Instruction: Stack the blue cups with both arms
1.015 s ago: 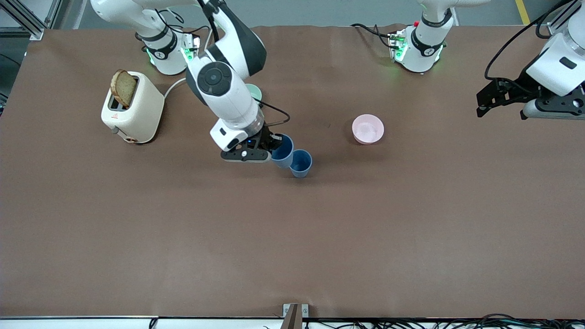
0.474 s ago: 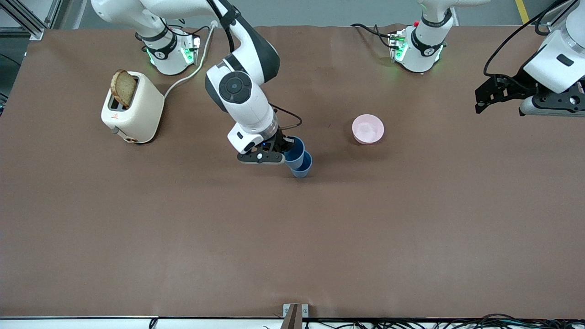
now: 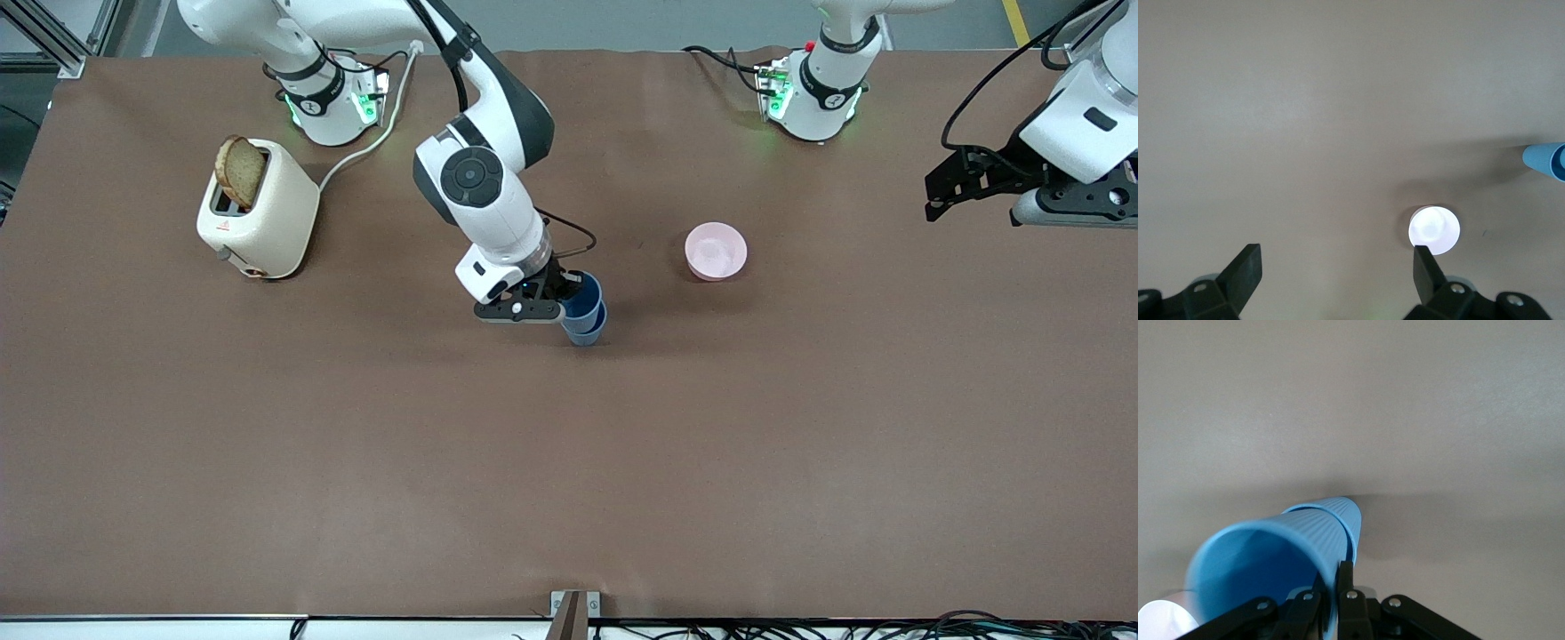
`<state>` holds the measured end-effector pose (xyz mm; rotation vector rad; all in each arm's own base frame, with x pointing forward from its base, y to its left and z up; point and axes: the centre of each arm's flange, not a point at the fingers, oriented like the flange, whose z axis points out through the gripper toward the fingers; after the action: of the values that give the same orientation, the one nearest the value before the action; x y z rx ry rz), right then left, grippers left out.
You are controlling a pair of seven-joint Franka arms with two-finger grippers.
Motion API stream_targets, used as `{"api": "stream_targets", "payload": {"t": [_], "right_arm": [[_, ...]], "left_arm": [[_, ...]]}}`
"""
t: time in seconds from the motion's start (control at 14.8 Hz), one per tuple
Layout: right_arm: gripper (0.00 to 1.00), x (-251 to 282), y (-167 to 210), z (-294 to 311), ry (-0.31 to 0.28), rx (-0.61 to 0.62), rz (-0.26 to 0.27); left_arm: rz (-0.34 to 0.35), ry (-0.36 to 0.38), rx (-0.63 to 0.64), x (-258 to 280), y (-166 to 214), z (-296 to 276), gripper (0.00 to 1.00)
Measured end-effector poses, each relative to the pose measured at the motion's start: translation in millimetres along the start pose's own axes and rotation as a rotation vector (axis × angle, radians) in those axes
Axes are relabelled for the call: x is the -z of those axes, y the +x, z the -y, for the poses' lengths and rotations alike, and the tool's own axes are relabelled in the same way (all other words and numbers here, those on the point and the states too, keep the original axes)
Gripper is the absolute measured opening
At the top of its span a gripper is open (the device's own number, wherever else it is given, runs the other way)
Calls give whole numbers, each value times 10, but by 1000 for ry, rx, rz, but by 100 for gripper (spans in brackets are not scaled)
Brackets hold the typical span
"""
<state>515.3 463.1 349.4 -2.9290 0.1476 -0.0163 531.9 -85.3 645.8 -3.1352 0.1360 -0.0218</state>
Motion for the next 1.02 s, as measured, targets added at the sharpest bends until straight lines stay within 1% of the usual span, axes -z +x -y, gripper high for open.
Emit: {"api": "stream_targets", "payload": {"t": [0.14,0.2,0.27,0.41,0.54,0.61,0.68,0.74,0.81,0.95,1.02], "right_arm": [[11,-41,-4,-6,-5,0,5],[14,-77,-16,-1,-9,2,8],[22,-111,-30,6,-12,4,11],[43,-141,-33,7,-14,5,11],[62,-75,40,-21,-9,-4,-2],[73,44,128,-61,-3,-16,-15],[82,237,234,-146,-3,-35,-19],[91,491,360,-296,-13,-56,-21],[99,810,510,-533,-38,-75,-35],[99,1387,754,-1089,-108,-116,-80],[99,1596,829,-1351,-126,-142,-95]], "left_arm": [[-3,0,4,10,6,22,100],[-7,-1,5,25,17,28,100],[-11,-2,5,38,33,31,100],[-13,-3,5,39,61,33,100],[-9,-4,5,20,78,34,100],[-9,-4,6,16,81,35,100],[-9,-4,6,16,82,35,100],[-10,-4,6,20,82,35,100],[-11,-4,6,26,83,36,100],[-12,-4,6,34,83,37,100],[-13,-4,6,34,83,37,100]]}}
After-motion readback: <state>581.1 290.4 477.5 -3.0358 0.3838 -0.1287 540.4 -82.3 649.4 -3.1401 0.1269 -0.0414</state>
